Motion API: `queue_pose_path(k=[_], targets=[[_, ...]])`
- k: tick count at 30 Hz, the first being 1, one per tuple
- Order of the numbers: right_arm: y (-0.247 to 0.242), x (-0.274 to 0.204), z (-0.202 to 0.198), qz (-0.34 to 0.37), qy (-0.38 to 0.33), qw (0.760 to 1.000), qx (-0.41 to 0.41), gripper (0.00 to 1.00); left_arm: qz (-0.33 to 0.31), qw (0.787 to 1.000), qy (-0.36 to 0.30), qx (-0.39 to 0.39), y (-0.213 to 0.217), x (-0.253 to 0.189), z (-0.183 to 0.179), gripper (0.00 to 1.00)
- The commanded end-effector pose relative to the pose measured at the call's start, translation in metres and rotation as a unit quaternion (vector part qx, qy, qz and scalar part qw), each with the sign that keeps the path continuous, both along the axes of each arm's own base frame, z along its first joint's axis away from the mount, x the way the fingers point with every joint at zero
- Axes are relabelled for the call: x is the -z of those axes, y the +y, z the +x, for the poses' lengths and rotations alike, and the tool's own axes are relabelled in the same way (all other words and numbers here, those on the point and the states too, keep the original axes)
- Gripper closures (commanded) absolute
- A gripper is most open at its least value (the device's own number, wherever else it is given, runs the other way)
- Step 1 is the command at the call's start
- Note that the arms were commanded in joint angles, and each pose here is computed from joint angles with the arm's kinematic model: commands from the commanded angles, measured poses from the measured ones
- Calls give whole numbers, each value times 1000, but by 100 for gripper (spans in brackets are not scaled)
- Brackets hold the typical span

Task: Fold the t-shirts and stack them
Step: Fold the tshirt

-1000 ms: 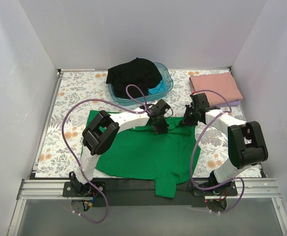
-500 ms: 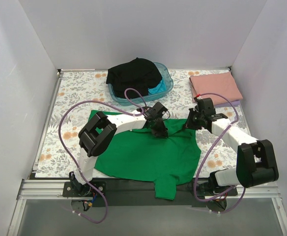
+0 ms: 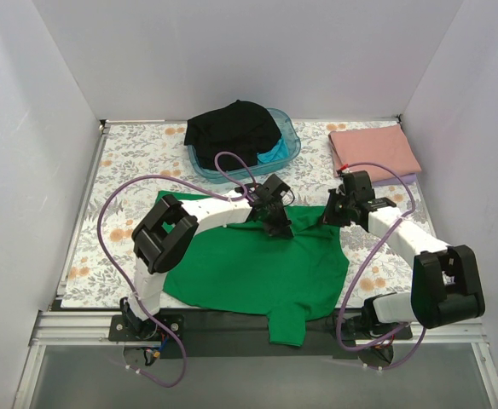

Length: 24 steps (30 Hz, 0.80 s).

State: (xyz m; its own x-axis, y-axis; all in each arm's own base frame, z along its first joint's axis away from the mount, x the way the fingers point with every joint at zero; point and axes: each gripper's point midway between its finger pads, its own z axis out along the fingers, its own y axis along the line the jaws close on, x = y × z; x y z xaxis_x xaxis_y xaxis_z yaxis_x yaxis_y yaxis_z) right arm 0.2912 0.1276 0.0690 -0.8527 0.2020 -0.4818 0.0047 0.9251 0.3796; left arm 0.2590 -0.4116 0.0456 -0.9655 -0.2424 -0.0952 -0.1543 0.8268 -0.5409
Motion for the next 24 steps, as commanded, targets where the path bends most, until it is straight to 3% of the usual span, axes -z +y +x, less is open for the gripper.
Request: queue_pose_path(k=[1, 24], targets=[[-3, -4, -7, 0, -5, 1000, -5, 99, -27, 1000, -3, 10, -3, -22, -4, 100], [-5, -1, -106, -22, 69, 996, -53, 99, -73, 994, 30, 79, 29, -44, -62, 100]])
